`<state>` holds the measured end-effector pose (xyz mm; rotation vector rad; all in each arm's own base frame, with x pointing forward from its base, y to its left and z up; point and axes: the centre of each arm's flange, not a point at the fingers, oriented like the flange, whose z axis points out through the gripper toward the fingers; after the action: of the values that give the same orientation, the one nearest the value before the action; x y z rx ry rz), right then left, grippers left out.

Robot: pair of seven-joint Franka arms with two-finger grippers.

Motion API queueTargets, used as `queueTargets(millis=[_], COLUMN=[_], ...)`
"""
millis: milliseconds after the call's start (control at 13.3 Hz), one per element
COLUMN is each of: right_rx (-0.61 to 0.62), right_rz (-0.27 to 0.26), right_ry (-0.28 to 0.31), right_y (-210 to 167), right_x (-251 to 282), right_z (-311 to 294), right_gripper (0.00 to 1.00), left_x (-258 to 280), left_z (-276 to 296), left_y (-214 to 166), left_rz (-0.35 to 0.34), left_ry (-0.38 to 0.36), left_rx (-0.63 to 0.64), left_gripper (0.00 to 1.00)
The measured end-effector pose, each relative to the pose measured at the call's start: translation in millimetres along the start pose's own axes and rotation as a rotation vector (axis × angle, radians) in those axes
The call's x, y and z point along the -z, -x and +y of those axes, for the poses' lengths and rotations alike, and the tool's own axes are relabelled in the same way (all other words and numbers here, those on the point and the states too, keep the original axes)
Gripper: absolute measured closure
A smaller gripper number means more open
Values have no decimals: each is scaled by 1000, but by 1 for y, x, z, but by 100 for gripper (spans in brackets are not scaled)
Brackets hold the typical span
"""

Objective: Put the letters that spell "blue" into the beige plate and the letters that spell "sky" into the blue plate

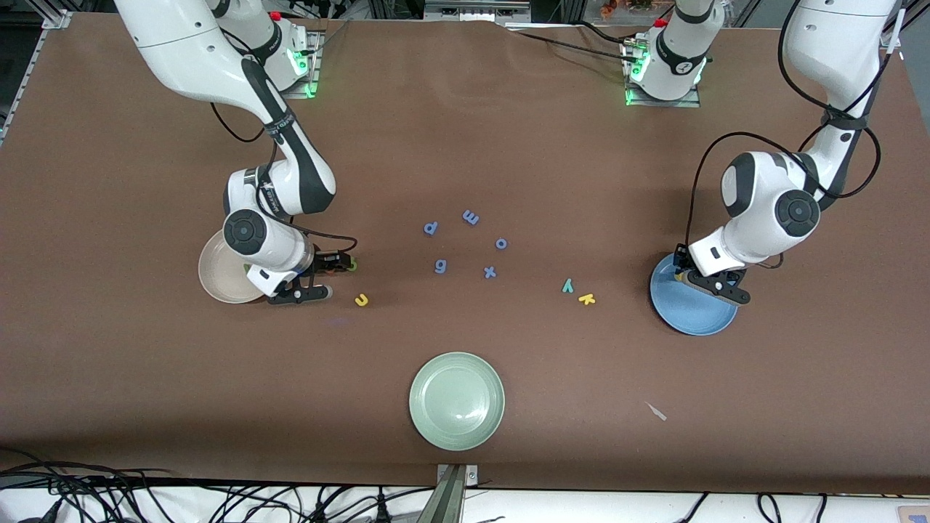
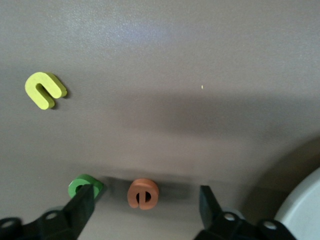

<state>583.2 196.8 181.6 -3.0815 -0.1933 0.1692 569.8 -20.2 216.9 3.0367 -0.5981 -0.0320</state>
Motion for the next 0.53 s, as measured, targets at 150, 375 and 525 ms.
queueTargets(millis=[150,375,525], right_rx=[3,23,28], right_rz=[9,18,19], right_ry=[0,1,1], right_y=[2,5,5], right_x=[-3,-8,-6], right_z=[1,2,2], right_gripper=[24,55,66], left_x=[6,21,20], left_z=[6,53,120], left_y=[-9,-42,-74], left_rz=[16,68,103], left_ry=[-4,16,101], left_rx=[-13,-51,-4], left_gripper=[28,16,15])
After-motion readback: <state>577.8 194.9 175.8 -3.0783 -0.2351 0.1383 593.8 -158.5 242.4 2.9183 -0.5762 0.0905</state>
